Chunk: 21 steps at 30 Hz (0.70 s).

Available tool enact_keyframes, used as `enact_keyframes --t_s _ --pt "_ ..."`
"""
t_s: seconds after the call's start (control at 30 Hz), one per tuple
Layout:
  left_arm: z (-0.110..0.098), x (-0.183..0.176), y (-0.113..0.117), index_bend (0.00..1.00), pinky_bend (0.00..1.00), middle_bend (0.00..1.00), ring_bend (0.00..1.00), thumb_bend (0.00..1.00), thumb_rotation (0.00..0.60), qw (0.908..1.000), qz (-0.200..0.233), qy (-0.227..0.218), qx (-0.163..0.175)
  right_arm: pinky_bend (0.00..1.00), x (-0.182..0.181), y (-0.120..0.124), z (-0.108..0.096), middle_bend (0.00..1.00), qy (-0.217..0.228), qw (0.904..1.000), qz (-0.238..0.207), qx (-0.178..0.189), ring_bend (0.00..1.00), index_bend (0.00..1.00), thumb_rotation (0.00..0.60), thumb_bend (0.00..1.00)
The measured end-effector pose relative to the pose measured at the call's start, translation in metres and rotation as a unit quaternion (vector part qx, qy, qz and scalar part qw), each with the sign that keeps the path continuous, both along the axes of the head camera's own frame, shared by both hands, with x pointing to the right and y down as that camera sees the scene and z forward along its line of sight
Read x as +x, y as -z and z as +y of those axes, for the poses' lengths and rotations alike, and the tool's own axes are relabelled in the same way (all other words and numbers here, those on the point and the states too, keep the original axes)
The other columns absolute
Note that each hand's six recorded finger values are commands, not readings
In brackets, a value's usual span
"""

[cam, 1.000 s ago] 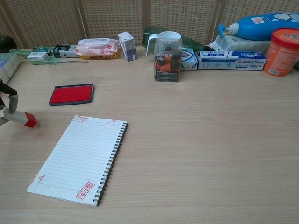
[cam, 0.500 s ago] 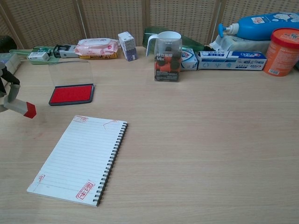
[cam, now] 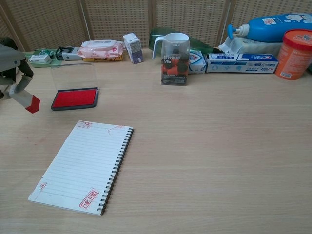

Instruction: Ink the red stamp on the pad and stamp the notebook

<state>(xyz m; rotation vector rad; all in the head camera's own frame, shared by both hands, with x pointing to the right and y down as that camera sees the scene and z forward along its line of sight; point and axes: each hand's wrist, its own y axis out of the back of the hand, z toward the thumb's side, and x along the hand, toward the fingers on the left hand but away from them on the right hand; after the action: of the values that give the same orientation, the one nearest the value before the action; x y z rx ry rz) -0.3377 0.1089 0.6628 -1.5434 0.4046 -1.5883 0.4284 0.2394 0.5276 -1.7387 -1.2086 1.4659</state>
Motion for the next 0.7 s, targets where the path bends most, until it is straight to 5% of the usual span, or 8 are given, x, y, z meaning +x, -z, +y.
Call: enact_keyframes --t_s 0.7 --pt "-0.054 0.029 -0.036 0.67 1.0 1.0 1.0 0.36 0.6 0.9981 -0.054 -0.022 0.019 0.0 0.011 -0.013 -0.006 0.0 -0.018 0.9997 0.008 -0.016 0.0 0.0 0.432 0.0"
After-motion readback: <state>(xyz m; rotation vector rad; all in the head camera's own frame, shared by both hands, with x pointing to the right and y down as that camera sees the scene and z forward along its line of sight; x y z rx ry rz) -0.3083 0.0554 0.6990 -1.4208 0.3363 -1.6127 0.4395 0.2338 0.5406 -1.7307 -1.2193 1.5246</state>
